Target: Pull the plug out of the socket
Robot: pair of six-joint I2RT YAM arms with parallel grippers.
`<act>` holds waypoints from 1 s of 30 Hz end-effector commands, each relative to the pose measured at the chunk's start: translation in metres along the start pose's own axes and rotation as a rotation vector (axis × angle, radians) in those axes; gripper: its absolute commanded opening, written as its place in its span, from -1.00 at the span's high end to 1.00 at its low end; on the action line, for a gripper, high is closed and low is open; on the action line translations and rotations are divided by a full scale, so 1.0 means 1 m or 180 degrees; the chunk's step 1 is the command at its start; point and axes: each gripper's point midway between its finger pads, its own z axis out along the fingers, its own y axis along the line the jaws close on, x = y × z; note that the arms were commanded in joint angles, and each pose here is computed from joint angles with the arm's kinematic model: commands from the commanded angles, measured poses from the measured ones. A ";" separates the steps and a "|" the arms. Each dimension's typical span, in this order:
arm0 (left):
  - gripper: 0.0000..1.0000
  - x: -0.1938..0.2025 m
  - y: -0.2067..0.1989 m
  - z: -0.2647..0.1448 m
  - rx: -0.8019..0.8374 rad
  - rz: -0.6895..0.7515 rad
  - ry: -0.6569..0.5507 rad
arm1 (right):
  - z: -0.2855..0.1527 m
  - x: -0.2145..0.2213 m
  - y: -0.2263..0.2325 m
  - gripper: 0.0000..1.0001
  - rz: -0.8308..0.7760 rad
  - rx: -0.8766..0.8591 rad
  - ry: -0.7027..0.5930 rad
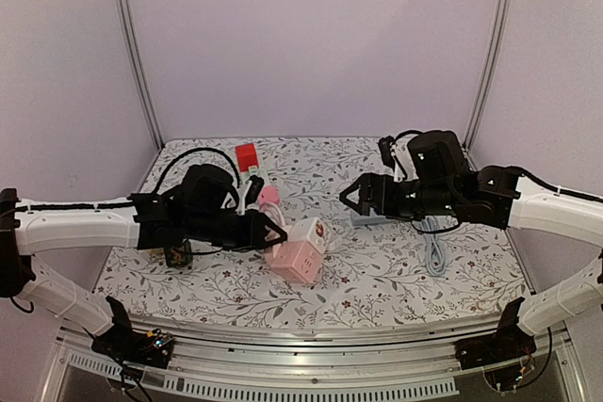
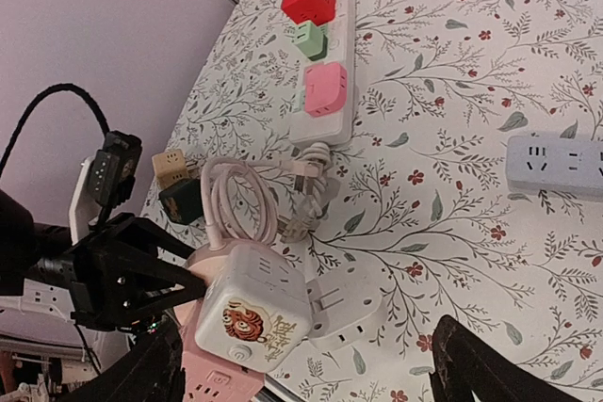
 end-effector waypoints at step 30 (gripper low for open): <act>0.78 -0.050 -0.066 -0.103 0.1573 -0.0141 -0.0166 | -0.031 0.021 0.089 -0.78 -0.0929 -0.1543 0.0166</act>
